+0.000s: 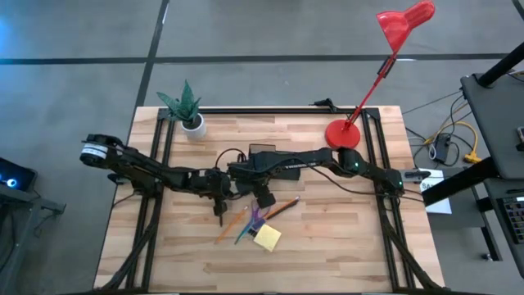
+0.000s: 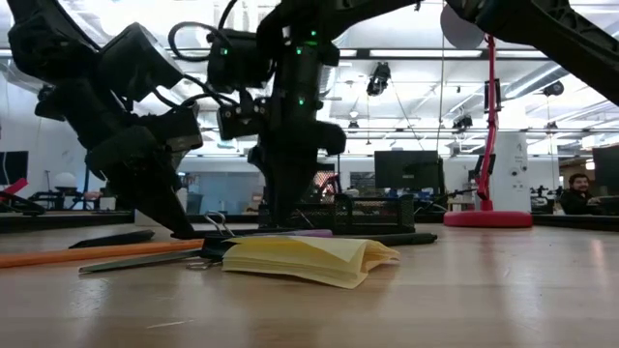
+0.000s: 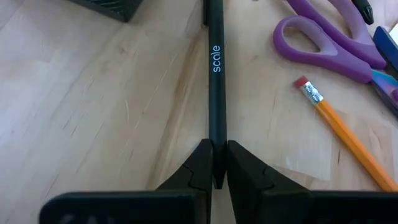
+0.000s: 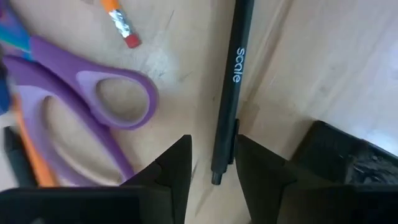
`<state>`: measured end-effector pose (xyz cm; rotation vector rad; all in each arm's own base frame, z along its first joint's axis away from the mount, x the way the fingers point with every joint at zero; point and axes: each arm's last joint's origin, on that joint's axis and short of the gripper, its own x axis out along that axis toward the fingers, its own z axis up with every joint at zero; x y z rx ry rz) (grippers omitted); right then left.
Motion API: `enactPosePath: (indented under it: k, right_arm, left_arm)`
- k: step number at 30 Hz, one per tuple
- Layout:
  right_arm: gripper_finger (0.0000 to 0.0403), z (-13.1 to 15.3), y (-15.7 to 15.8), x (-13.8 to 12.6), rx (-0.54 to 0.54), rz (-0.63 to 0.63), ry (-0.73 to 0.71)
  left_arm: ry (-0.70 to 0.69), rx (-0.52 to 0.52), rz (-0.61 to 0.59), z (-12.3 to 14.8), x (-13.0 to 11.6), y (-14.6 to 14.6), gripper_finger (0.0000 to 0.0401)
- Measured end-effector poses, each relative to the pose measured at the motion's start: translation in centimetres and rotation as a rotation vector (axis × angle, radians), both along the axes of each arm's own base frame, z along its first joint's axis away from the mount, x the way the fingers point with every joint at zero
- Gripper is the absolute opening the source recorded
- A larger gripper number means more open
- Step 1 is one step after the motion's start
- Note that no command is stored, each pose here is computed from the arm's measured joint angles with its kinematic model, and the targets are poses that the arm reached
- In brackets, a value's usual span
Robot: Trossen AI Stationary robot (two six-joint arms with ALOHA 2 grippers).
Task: Pick and place office supplies into organizer
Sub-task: Put the middle black pen into the black desk organizer
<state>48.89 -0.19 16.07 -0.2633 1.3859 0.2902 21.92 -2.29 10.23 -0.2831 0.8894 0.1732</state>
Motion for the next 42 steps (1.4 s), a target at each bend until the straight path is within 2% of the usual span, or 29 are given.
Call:
enactPosePath:
  k: [8,17,28,42]
  right_arm:
    - [0.0116,-1.4,0.0,0.1,-0.009,-0.005,-0.026]
    - [0.0119,-1.4,-0.3,0.7,-0.021,-0.027,-0.087]
    - [0.0107,-2.6,-0.5,0.5,-0.001,-0.061,-0.061]
    - [0.0027,-2.6,-0.7,0.4,-0.033,-0.08,-0.056]
  left_arm:
    - [-0.015,-0.002,-0.001,-0.6,-0.7,0.1,0.0012]
    - [-0.023,0.016,-0.018,-0.8,-0.9,0.1,0.0012]
    - [-0.075,0.028,-0.003,-1.0,-1.3,0.2,0.0012]
    - [-0.167,0.008,0.024,-0.4,-1.0,0.2,0.0012]
